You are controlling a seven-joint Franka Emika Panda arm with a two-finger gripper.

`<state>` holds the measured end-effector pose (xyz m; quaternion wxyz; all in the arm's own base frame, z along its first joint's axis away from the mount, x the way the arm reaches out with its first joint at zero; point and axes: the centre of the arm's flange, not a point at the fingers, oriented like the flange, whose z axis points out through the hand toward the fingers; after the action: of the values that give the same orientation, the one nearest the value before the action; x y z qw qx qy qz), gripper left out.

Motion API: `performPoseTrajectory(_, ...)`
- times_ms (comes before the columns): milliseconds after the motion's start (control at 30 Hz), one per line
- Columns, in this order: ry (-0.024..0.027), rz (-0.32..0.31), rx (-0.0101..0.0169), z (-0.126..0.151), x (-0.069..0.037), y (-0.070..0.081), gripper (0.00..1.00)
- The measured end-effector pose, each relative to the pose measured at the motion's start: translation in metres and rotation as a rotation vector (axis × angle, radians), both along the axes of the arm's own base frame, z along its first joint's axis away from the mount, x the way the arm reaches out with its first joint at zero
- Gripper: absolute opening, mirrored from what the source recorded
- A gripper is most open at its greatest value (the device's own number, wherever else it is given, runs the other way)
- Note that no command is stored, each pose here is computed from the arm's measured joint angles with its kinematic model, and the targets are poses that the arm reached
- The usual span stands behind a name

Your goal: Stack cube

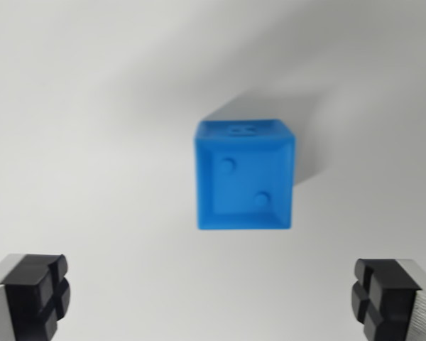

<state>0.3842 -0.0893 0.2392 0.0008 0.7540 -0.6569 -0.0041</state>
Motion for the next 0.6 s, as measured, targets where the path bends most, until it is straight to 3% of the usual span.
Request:
performPoseTrajectory(100,-0.0014,-0.025,-0.0004,-0.006,-0.008,-0.004,1.0)
performPoseTrajectory(200,-0.0074,-0.033,-0.0034,-0.014,-0.01,-0.007,1.0)
performPoseTrajectory(233,-0.007,-0.034,-0.0042,-0.019,-0.01,-0.007,1.0)
performPoseTrajectory(367,0.0044,-0.036,-0.004,-0.043,-0.011,-0.007,1.0)
performPoseTrajectory(433,0.0048,-0.036,-0.0042,-0.05,-0.011,-0.007,1.0)
performPoseTrajectory(600,-0.0006,-0.035,-0.0043,-0.067,-0.011,-0.006,1.0)
